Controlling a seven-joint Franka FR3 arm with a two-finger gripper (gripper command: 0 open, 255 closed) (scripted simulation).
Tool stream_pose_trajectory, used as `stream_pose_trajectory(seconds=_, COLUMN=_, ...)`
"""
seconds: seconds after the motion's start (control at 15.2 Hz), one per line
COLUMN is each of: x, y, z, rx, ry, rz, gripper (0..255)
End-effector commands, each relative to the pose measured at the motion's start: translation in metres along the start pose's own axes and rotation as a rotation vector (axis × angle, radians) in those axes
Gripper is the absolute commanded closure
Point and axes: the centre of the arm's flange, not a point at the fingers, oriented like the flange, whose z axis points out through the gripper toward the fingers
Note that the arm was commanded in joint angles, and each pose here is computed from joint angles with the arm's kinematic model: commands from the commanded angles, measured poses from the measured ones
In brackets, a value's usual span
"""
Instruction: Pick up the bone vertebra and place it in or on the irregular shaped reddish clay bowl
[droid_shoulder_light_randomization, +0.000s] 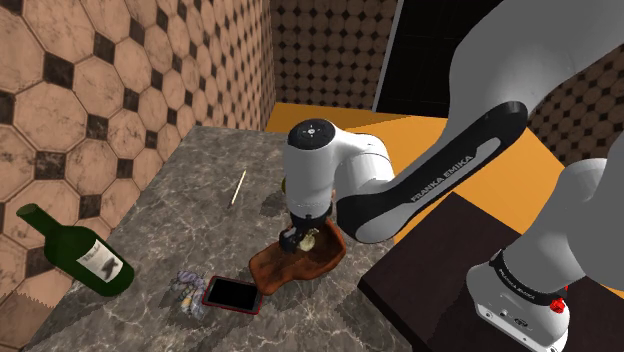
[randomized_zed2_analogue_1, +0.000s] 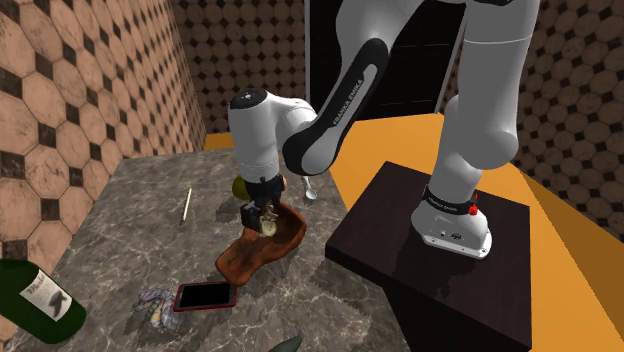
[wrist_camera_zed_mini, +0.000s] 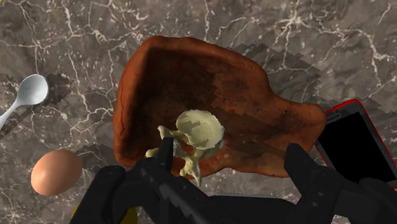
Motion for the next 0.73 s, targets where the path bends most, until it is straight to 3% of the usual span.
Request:
stream_pose_trajectory(seconds=0.0, x=0.0, y=-0.001, z=-0.021, rx=0.0, ry=0.0, rz=0.0, gripper=0)
stream_pose_trajectory(seconds=0.13, x=0.0, y=-0.001, z=-0.045, rx=0.0, ry=0.0, rz=0.0, gripper=0)
stream_pose_trajectory(seconds=0.66, x=0.0, y=-0.001, z=-0.045, rx=0.0, ry=0.0, rz=0.0, gripper=0)
